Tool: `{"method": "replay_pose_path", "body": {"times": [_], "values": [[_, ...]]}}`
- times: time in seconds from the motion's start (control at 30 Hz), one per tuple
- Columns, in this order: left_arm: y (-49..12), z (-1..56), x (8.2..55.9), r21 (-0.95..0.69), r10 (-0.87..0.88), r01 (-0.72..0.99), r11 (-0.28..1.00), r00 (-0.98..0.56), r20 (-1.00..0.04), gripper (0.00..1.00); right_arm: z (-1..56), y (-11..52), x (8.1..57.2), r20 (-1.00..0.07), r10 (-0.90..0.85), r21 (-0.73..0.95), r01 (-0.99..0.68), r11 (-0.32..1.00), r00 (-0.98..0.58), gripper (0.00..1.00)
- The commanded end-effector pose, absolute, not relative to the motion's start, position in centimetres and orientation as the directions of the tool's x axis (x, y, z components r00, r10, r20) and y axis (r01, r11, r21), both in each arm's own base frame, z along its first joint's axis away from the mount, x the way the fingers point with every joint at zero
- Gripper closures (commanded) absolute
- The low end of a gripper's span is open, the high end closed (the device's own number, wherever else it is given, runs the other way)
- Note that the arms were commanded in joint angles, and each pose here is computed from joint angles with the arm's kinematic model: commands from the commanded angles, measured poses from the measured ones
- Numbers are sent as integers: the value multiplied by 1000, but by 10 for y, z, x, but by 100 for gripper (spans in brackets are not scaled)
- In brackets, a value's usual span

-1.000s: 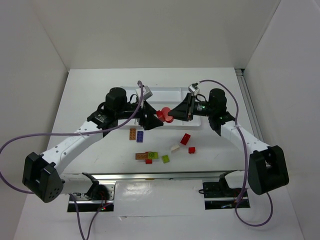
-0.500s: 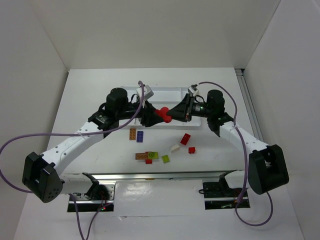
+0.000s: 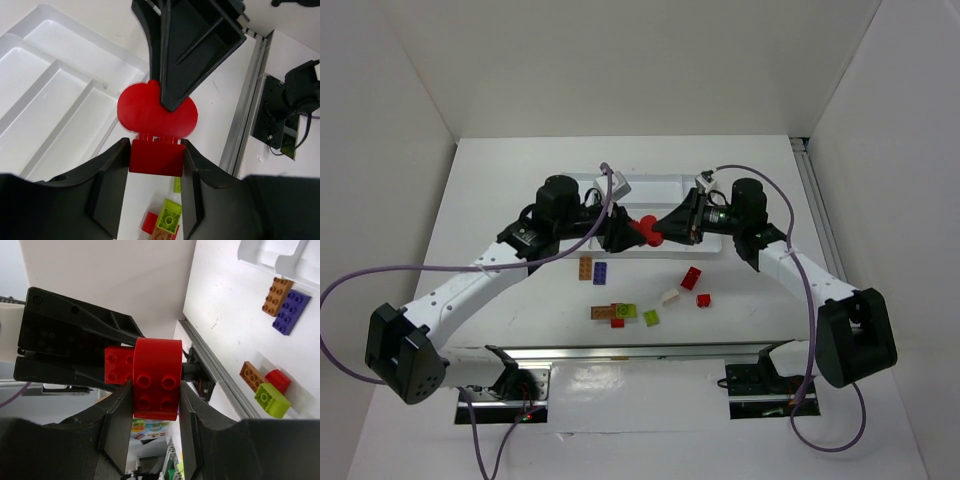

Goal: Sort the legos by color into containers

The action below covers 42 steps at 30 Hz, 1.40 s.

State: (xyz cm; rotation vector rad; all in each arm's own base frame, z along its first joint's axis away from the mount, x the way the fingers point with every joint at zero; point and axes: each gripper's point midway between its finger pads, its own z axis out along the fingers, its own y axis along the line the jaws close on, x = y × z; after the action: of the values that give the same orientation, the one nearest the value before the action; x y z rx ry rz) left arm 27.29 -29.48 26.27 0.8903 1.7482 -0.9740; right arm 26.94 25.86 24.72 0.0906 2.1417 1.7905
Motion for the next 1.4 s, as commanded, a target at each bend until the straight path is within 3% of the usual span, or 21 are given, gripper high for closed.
{"method": "replay_pose_path", "body": {"times": [0.0, 0.23, 0.43, 0.57, 0.77, 0.8, 0.97, 1.0, 1.17, 1.27, 1.37], "values": [[-293, 295, 282, -153, 132, 885, 440, -233, -964, 100, 243, 237, 290, -324, 330, 924, -221, 313, -887, 100], [-279, 289, 288, -187, 111, 860, 475, -269, -957, 100, 250, 177, 330, -423, 467, 865, -192, 463, -777, 100], [-249, 277, 347, -267, 33, 631, 728, -422, -906, 100, 218, 150, 367, -549, 475, 704, -74, 706, -688, 100], [-248, 256, 375, -315, 25, 516, 797, -549, -835, 100, 202, 146, 379, -623, 438, 586, -15, 810, -648, 100], [-273, 240, 408, -381, 19, 476, 793, -644, -765, 100, 170, 121, 416, -695, 407, 410, 138, 901, -592, 100], [-280, 217, 418, -392, 40, 464, 794, -683, -730, 100, 164, 118, 421, -700, 394, 387, 147, 910, -595, 100], [-314, 214, 431, -482, 37, 497, 722, -722, -690, 100, 120, 118, 452, -683, 360, 335, 166, 928, -636, 99], [-321, 212, 434, -500, 33, 507, 703, -725, -688, 100, 111, 116, 463, -674, 363, 328, 179, 927, -644, 92], [-345, 210, 447, -558, 16, 510, 654, -748, -664, 100, 117, 126, 482, -679, 341, 339, 134, 931, -650, 25], [-362, 211, 450, -583, 25, 542, 606, -745, -667, 100, 143, 123, 482, -709, 340, 338, 125, 933, -618, 21], [-383, 212, 448, -640, -4, 563, 523, -749, -663, 100, 175, 108, 467, -733, 376, 366, 138, 921, -567, 26]]}}
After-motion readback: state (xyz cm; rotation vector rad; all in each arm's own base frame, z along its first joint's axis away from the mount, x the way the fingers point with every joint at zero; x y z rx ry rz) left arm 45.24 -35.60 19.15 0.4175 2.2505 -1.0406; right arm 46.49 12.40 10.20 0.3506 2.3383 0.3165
